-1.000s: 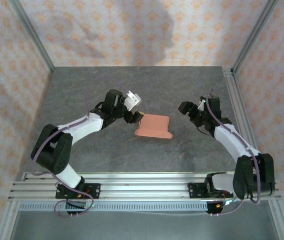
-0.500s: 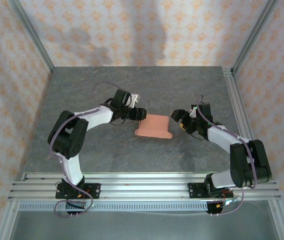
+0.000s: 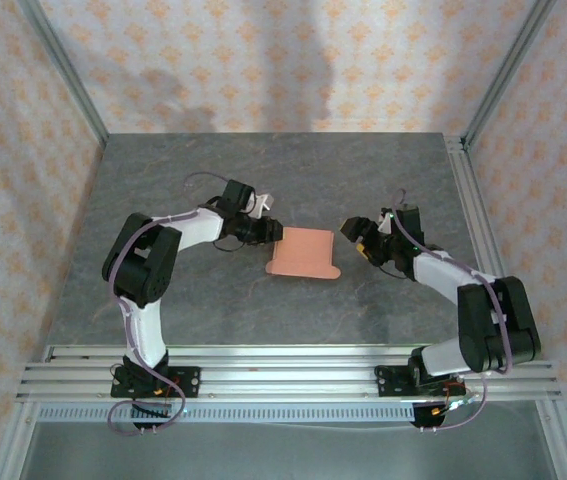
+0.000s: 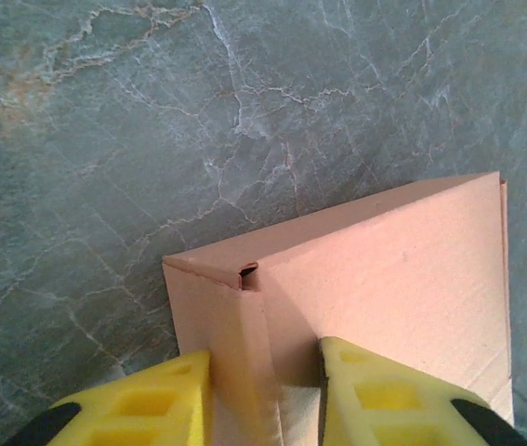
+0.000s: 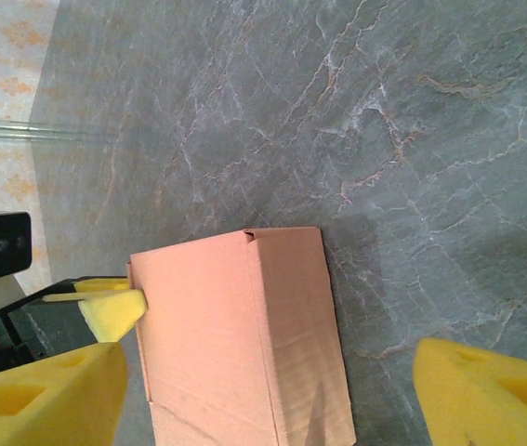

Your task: Fold the paper box

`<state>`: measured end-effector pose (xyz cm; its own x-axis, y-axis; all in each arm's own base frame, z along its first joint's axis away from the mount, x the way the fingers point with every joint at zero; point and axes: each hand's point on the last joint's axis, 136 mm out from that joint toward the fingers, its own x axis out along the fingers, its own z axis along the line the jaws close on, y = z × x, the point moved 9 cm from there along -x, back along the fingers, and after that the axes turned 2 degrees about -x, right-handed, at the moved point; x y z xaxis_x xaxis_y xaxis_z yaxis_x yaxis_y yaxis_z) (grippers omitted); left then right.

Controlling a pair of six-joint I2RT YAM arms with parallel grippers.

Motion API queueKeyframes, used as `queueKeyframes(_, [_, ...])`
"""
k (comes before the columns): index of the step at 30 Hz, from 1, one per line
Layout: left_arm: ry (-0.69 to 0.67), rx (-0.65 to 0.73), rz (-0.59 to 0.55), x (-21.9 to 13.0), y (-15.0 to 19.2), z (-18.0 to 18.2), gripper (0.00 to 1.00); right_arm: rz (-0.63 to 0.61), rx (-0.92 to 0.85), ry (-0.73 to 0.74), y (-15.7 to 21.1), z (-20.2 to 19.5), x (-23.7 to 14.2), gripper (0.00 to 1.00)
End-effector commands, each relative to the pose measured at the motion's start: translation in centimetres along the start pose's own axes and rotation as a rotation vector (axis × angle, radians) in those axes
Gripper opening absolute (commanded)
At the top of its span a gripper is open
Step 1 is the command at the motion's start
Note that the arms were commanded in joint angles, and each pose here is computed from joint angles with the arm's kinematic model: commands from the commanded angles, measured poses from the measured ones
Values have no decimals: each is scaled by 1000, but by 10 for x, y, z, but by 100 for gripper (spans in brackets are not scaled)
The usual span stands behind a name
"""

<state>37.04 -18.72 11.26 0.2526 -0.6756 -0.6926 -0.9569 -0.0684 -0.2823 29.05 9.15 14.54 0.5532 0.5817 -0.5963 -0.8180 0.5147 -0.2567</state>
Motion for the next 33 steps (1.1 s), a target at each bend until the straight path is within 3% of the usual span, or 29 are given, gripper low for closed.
queueKeyframes(1, [22,-69,45,8,8,17,30,11,4,-35,2,2,6,80])
queueKeyframes(16, [180,-157,107,17,4,53,22,59,15,-88,5,7,29,80])
queueKeyframes(24, [184,-166,131,16,3,65,20,108,47,-187,5,10,44,82])
queueKeyframes(33, [178,-183,132,18,3,72,20,164,29,-285,9,24,62,76])
